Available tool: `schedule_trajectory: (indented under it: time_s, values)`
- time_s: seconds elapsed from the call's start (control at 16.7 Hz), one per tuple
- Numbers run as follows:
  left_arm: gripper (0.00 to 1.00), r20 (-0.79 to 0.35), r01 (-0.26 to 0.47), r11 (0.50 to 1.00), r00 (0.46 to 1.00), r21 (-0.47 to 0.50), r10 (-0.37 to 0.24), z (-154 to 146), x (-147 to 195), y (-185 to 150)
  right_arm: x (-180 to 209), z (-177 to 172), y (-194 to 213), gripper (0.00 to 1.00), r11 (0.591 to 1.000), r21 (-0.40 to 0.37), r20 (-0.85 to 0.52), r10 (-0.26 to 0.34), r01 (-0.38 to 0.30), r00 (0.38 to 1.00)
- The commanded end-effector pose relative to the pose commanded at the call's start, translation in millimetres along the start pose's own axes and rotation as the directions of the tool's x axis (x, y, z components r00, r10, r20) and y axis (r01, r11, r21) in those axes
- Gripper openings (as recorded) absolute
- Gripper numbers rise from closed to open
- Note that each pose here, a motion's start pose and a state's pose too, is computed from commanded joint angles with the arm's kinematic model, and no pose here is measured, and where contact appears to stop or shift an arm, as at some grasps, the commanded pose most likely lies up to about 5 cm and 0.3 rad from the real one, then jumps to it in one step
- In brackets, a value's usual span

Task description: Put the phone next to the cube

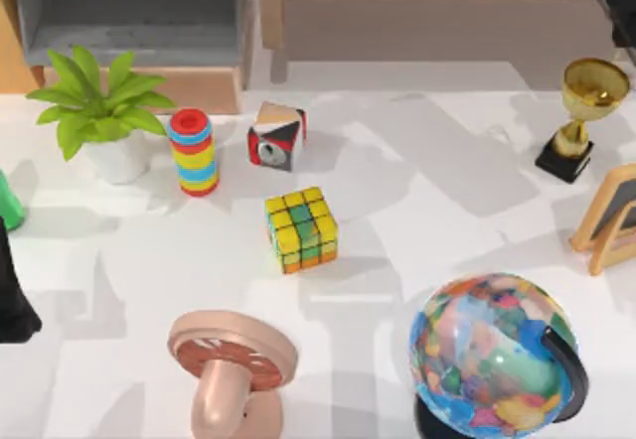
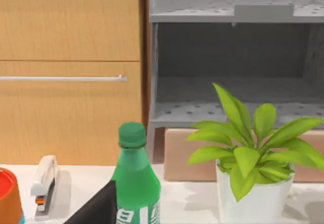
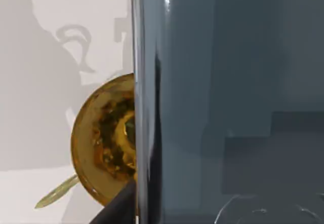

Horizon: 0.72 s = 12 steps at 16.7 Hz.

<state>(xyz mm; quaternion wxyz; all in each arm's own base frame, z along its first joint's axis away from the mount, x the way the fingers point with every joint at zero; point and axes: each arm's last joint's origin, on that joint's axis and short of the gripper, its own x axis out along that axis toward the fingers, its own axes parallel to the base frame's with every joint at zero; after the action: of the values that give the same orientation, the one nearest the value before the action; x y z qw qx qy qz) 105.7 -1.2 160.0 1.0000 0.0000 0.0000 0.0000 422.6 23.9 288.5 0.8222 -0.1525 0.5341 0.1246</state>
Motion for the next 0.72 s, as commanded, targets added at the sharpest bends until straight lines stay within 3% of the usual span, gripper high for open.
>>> schedule_trajectory:
  time_s: [0.42,0.72]
  values:
    - [1.0,0.0,0.0,1.0,1.0,0.0,0.0,0,0,0,15,20,115,0.0,0.977,0.19,-0.068,0.111,-0.097,0.991]
    - [1.0,0.0,0.0,1.0,1.0,0.0,0.0,0,0,0,50,7,172,0.0,0.946,0.317,-0.22,0.136,-0.061,0.966]
